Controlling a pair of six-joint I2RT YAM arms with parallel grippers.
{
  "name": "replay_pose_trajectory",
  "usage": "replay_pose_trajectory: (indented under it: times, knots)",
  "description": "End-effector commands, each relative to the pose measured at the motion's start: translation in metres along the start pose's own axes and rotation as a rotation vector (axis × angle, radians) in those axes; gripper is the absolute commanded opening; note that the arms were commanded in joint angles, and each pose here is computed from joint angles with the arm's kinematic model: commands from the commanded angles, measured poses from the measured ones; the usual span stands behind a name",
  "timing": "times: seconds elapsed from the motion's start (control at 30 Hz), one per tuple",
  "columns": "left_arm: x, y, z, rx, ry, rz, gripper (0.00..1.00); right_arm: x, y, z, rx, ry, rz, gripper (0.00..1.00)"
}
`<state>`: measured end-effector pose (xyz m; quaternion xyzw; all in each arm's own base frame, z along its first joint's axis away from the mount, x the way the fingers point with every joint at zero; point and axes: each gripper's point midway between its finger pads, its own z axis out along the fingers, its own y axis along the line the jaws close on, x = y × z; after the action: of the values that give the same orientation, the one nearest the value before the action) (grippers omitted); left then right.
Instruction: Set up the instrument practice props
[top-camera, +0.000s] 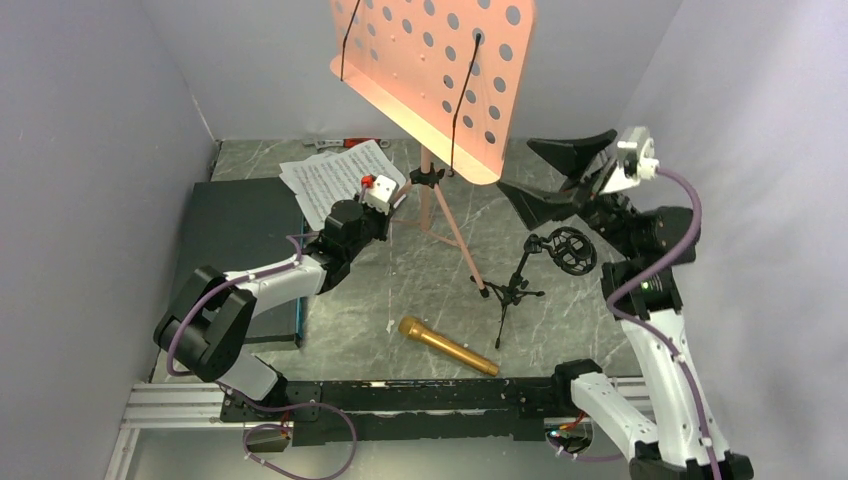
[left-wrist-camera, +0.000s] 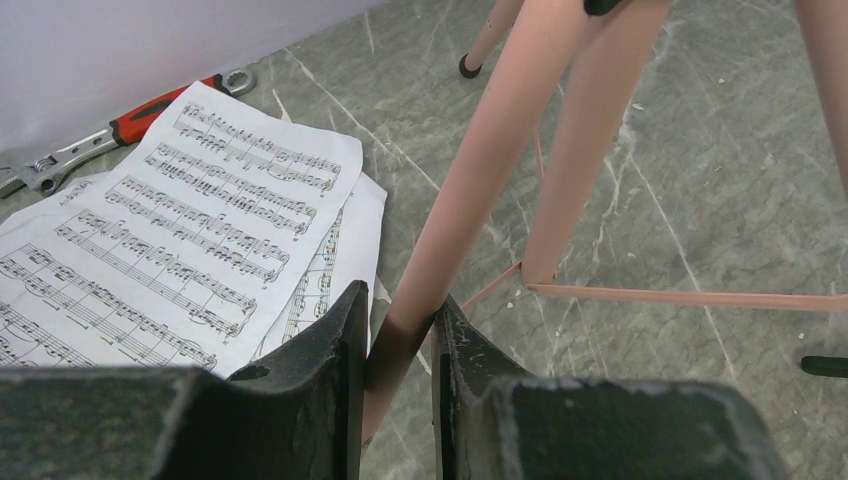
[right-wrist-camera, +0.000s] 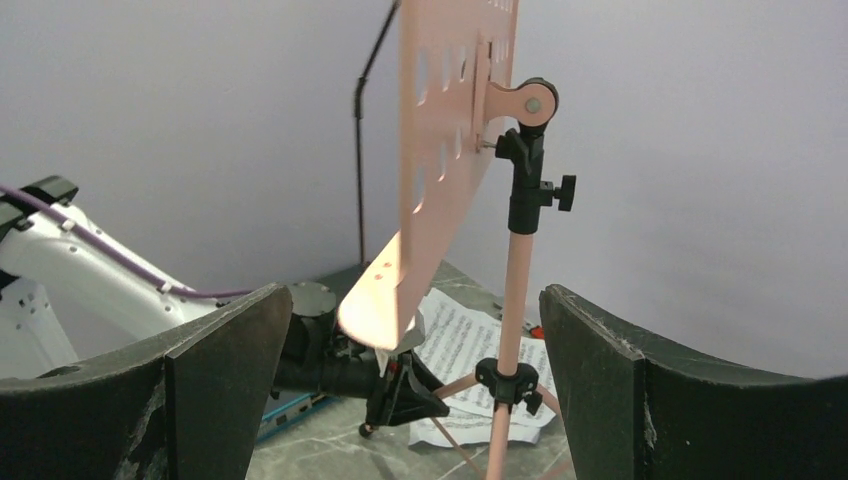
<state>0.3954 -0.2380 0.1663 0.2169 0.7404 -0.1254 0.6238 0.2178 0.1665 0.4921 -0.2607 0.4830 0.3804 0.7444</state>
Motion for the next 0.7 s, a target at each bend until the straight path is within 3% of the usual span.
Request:
replay_pose_trajectory:
  times: [0.0,0.23,0.37,0.67]
  knots:
    - [0.000,0.002,-0.010,-0.030,0.011,-0.100,0.03,-0.023,0.002,0.018,-0.045,-0.036,0.035,0.99]
    - [-0.002,0.000,-0.010,-0.022,0.010,-0.101,0.03,-0.019,-0.032,0.033,0.093,-0.025,0.065,0.92]
    - [0.000,-0.001,-0.010,-0.017,0.011,-0.103,0.03,-0.011,-0.065,0.031,0.262,-0.036,0.078,0.73]
    - [0.002,-0.004,-0.010,-0.005,0.017,-0.102,0.03,0.005,-0.129,0.039,0.500,0.001,0.061,0.72]
